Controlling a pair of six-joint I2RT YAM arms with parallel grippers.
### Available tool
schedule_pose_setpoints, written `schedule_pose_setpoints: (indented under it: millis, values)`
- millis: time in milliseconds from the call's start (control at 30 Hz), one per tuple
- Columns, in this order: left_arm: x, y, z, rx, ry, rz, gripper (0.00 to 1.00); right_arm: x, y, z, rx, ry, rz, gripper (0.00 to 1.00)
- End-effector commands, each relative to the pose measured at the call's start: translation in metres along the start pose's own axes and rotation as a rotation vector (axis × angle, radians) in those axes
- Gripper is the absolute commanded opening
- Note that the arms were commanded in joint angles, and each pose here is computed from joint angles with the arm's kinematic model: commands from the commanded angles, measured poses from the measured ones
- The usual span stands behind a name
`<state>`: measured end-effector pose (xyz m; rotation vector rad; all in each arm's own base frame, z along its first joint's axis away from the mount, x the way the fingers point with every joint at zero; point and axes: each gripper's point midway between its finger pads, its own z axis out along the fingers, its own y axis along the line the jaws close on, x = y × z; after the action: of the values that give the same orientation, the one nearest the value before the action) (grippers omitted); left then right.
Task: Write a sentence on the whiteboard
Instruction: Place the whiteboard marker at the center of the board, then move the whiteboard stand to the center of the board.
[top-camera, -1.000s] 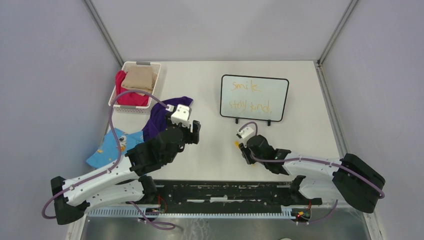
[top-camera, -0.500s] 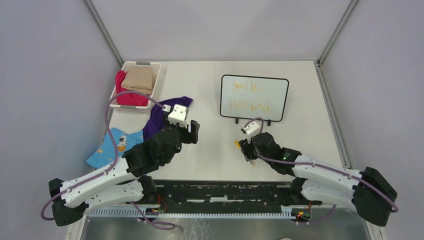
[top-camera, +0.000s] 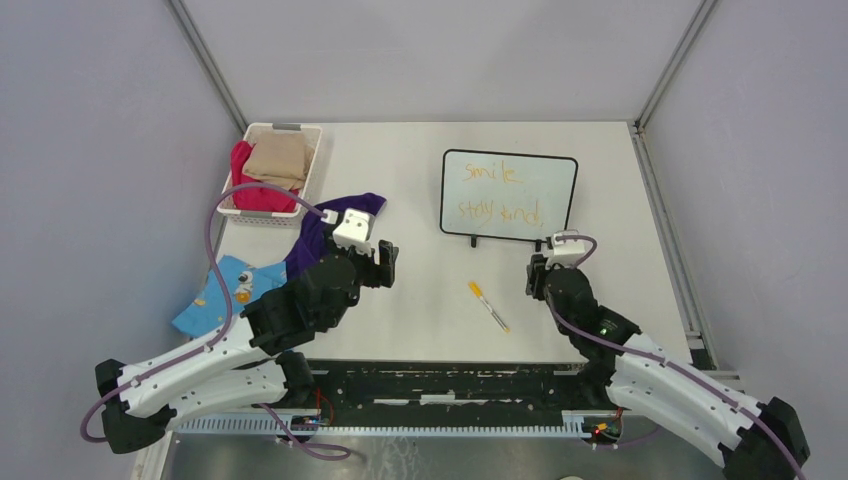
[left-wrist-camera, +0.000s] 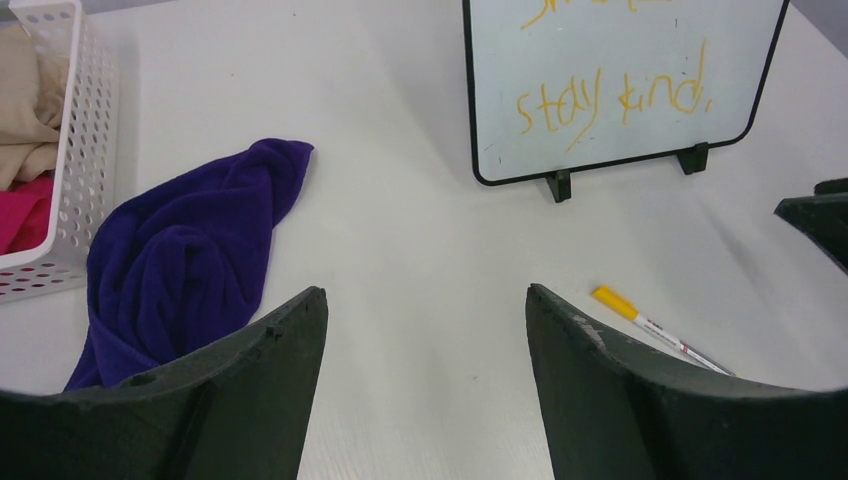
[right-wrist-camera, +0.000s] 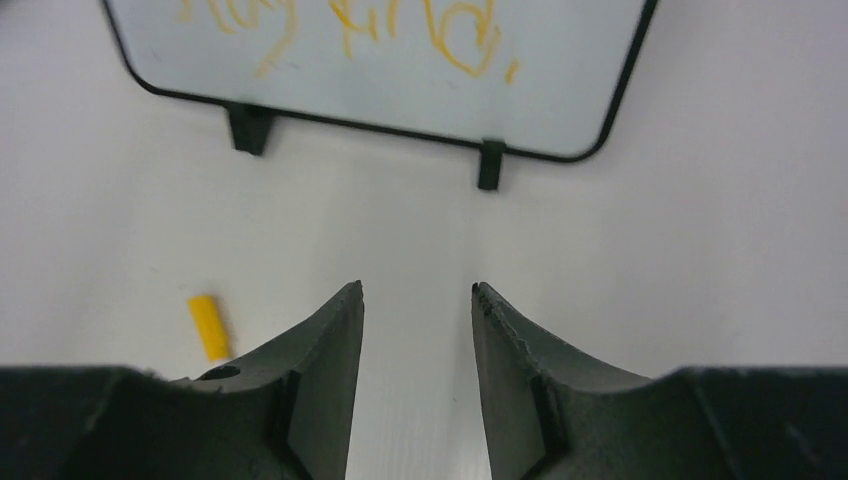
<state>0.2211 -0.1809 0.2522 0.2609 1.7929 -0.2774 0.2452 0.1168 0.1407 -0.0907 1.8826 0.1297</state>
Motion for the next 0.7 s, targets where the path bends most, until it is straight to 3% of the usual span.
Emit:
schedule_pose_setpoints:
  millis: [0,300,667]
  values:
    - [-0.015,-0.005,-0.003,0.018,-0.031,-0.056,0.79,0.043,-0.021,0.013,0.058,0.062,0.166,0.49]
    - [-0.013,-0.01,-0.004,0.048,-0.021,-0.062,0.78,0.075,-0.053,0.033,0.065,0.061,0.419,0.45]
    - [-0.01,-0.017,0.0,0.069,-0.01,-0.061,0.78,0.076,-0.07,0.055,0.105,0.039,0.618,0.41]
